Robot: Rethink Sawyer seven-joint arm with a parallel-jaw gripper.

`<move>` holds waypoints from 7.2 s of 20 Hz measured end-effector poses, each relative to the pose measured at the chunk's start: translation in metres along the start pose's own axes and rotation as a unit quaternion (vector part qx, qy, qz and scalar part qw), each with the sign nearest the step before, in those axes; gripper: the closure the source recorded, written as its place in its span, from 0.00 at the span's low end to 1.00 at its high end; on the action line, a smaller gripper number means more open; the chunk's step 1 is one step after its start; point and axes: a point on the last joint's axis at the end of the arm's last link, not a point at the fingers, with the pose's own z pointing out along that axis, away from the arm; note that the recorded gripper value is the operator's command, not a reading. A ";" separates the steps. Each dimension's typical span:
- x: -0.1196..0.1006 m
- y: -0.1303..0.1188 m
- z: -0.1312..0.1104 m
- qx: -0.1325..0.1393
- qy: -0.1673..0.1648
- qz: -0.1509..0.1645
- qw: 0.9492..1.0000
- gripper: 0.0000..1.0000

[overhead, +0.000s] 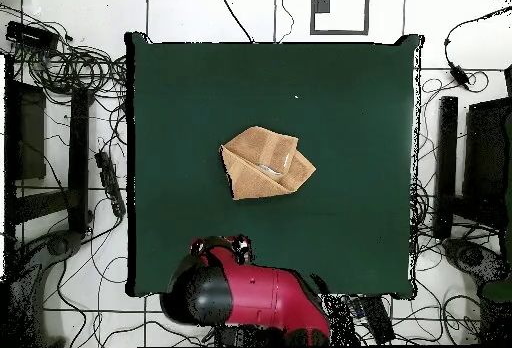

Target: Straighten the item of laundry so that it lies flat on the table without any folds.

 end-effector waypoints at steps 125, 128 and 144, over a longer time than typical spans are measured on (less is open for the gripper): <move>-0.083 -0.157 0.149 -0.036 -0.043 0.111 0.992 0.00; -0.089 -0.163 0.151 -0.038 -0.040 0.115 0.992 0.00; -0.101 -0.169 0.179 -0.083 -0.040 0.135 0.987 0.00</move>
